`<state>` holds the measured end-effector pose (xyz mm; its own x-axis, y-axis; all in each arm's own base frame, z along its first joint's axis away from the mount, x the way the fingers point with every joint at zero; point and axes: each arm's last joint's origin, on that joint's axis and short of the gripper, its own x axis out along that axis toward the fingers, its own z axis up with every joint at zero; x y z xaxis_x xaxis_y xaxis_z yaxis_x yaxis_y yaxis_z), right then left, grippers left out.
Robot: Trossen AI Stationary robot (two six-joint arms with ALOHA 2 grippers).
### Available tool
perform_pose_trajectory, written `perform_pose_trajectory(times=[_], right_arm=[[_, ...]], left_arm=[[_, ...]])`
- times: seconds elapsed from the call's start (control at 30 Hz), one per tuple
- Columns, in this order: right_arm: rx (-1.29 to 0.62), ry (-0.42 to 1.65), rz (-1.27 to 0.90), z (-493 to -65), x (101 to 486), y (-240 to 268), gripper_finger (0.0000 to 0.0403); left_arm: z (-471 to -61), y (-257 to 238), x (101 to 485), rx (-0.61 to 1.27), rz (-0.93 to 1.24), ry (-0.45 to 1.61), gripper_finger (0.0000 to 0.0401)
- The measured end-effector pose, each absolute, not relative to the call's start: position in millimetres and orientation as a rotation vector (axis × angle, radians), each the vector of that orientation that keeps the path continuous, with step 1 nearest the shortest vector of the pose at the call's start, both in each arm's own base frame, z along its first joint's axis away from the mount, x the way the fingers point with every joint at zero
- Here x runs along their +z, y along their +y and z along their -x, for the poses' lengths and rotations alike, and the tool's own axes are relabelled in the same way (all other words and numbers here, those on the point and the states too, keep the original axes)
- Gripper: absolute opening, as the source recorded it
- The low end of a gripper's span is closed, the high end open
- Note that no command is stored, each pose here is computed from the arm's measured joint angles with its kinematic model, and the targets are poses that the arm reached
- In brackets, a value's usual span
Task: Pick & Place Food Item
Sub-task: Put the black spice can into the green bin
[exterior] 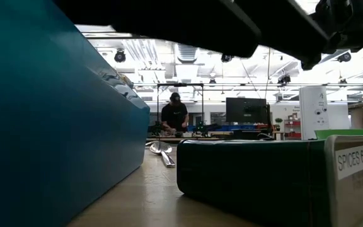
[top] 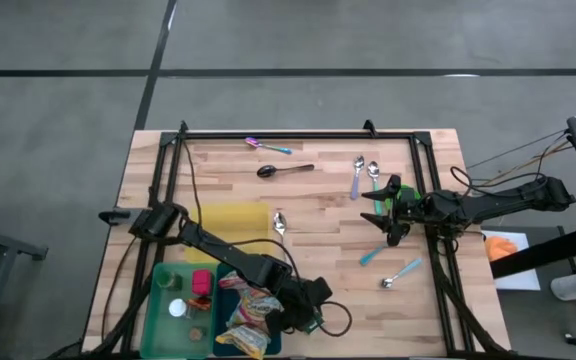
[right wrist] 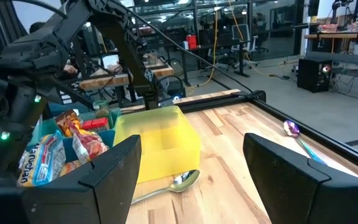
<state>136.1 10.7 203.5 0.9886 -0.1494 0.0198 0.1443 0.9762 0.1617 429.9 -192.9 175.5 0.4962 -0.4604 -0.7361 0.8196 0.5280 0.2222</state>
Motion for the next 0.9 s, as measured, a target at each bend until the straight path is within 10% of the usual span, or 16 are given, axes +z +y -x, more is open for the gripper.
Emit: perform_pose_trajectory(times=[0.9], right_arm=[[-0.148, -0.032, -0.161, -136, 204, 11, 0.0281]], left_arm=[[-430, -180, 177, -0.391, -0.26, 0.933, 0.029]])
